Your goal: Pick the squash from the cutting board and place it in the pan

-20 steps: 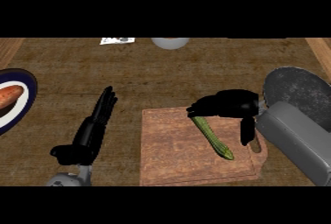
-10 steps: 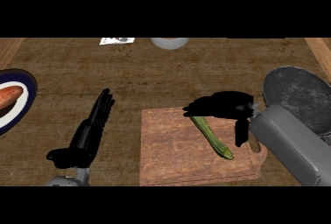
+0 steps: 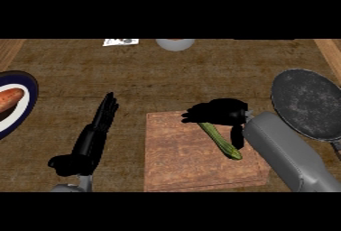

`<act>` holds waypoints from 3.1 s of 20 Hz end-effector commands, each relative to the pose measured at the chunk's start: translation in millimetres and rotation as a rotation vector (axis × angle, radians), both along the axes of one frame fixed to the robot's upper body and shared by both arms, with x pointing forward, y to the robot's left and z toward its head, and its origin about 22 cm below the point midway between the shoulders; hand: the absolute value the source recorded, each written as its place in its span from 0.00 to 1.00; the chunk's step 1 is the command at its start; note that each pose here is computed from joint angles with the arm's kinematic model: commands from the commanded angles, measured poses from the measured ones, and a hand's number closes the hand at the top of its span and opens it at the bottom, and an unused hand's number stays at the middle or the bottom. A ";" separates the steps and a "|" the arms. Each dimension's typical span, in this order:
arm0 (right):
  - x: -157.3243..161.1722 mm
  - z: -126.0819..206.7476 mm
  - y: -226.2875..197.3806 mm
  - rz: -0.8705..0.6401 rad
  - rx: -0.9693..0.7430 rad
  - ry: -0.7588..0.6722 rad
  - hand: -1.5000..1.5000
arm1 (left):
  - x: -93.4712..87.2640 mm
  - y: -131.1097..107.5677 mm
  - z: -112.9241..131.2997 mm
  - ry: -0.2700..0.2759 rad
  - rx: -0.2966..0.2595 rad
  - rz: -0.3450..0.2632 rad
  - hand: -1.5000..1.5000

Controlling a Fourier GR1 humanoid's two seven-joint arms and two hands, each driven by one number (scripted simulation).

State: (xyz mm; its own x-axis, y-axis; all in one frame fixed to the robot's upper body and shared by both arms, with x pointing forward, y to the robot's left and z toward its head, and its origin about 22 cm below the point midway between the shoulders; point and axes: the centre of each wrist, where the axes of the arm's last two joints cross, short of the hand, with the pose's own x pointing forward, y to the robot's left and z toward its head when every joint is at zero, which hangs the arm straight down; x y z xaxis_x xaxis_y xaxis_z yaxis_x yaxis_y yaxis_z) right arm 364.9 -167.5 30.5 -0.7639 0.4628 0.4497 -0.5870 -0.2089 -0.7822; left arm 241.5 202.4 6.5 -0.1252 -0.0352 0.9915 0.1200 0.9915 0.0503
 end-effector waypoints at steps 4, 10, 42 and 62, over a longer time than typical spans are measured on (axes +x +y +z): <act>5.5 -23.8 9.1 0.095 -0.123 0.024 1.00 | -0.6 -8.2 -6.4 -0.007 -0.004 -0.019 0.50; -2.7 -49.1 20.6 0.168 -0.092 -0.067 1.00 | 15.2 -7.0 6.9 -0.003 -0.013 -0.025 0.50; -45.5 74.4 16.0 -1.530 0.422 -0.608 1.00 | 2.3 12.5 7.1 0.008 -0.021 0.049 0.50; -36.6 59.3 -192.0 -1.836 0.466 -1.029 1.00 | 1.2 -9.8 2.0 -0.003 -0.007 0.003 0.50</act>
